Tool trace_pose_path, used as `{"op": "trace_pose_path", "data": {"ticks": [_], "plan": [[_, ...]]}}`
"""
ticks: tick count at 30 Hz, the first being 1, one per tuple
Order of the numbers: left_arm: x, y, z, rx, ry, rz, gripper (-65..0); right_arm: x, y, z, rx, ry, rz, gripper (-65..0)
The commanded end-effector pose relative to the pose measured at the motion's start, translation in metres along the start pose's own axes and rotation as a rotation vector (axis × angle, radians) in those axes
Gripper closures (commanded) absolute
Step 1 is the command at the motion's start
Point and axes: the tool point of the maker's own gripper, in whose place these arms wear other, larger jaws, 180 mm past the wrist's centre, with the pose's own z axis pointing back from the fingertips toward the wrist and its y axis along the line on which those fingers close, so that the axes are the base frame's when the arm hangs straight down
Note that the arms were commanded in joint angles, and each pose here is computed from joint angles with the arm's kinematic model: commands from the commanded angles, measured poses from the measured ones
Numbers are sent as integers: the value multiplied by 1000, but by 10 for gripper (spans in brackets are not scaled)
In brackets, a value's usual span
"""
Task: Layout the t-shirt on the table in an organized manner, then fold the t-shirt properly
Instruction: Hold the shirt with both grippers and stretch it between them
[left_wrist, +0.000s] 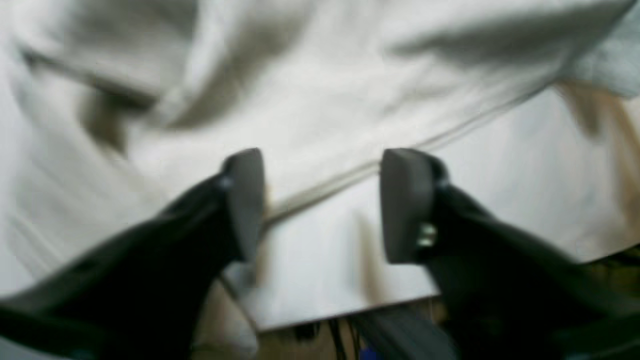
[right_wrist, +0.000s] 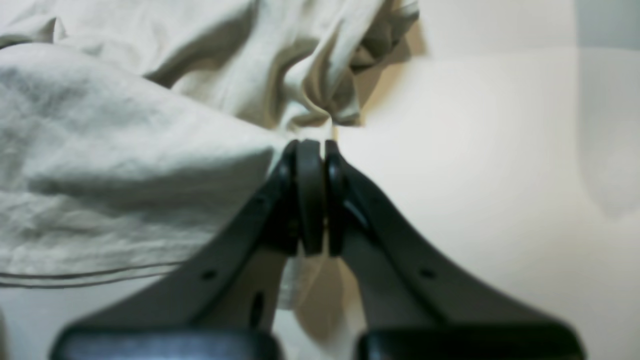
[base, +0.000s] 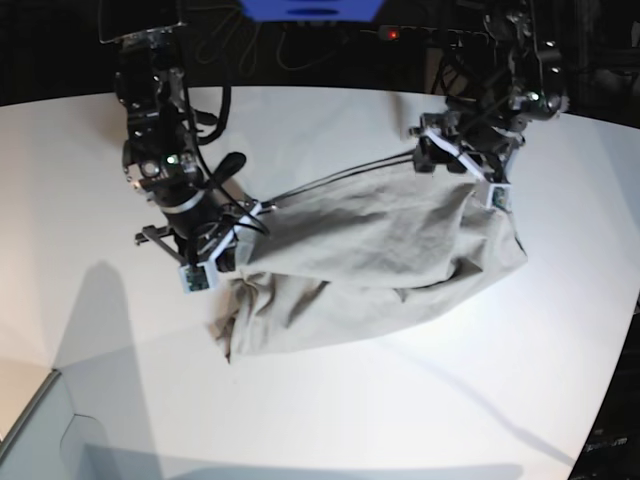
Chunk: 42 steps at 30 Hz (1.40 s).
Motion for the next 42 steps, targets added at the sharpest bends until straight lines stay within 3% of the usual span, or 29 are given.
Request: {"op": "trace_pose_path", "data": {"ticks": [1,7,13,17,20,23,28,36,42], "plan": [[7,8,4,12,-25,-4,-270,15,0,1,7,-50,6,0],[8,78,26,163,-42,66,-277,13,1,1,9,-47,5,0],[48,106,37,228,-135,74,-294,12,2,1,10,-44,3,0],[64,103,38,219,-172,73,-294,10,1,1,9,-41,5,0],[71,81,36,179,-188,39,-294,10,1,1,9,-41,3,0],[58,56,29,126,-157,13,-294,6,2,2,9,-30,1,0],[39,33,11,79,-119,67,-294,2,2,3,10,-23,0,0],[24,42,3,91,-83,104,-294,1,0,4,6,-21,-1,0],[25,69,14,152,-97,128,-294,0,0,4,5,-19,0,0]]}}
